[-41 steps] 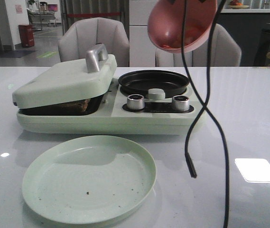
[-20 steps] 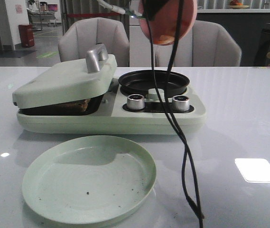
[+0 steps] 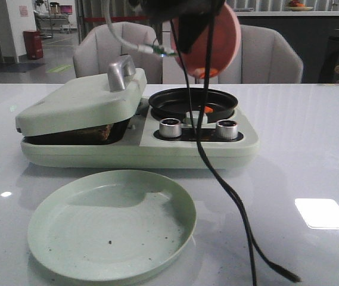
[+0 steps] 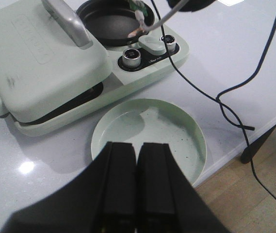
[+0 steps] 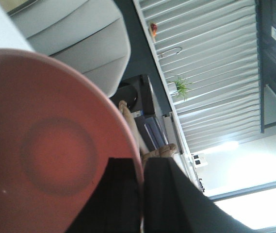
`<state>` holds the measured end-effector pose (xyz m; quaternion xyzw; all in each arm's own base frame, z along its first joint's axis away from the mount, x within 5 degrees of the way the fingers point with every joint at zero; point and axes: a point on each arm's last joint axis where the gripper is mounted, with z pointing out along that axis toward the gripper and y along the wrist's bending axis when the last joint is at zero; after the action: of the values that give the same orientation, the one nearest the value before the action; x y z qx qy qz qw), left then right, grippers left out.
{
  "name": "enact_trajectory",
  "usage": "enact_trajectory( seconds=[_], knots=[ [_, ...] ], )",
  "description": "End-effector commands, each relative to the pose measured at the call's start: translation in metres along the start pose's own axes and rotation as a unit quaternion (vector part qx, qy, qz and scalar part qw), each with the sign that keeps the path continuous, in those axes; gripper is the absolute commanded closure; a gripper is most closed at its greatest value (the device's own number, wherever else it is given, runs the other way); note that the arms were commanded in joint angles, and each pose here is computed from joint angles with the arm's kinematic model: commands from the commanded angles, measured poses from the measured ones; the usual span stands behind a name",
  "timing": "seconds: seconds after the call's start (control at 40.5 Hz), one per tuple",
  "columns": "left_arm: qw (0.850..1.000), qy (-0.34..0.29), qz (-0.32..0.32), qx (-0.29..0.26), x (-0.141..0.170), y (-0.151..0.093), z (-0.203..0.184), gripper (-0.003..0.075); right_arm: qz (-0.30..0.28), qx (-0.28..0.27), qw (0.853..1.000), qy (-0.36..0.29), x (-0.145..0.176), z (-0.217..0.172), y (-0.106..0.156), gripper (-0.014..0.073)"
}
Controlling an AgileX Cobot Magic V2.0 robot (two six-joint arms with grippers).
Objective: Make breakfast with bread and shrimp
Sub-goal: 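Tilt the pink bowl with the right gripper to pour shrimp into pan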
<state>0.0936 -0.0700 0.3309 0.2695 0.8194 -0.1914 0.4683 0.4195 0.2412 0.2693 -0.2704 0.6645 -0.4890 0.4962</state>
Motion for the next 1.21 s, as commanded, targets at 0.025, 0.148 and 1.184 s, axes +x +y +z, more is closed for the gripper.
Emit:
enact_trajectory(
  seconds=[0.025, 0.148, 1.184],
  knots=[
    [0.999, -0.050, -0.004, -0.002, -0.014, -0.001, -0.006, 0.0619, 0.022, 0.088, 0.996, -0.001, -0.006, -0.006, -0.054, 0.0550],
    [0.999, -0.050, -0.004, -0.002, -0.014, -0.001, -0.006, 0.0619, 0.025, 0.092, 0.995, 0.002, -0.006, -0.007, -0.058, 0.0550],
    [0.999, -0.050, -0.004, -0.002, -0.014, -0.001, -0.006, 0.0619, -0.017, 0.104, 0.994, 0.012, -0.010, -0.008, -0.062, 0.0550]
  ],
)
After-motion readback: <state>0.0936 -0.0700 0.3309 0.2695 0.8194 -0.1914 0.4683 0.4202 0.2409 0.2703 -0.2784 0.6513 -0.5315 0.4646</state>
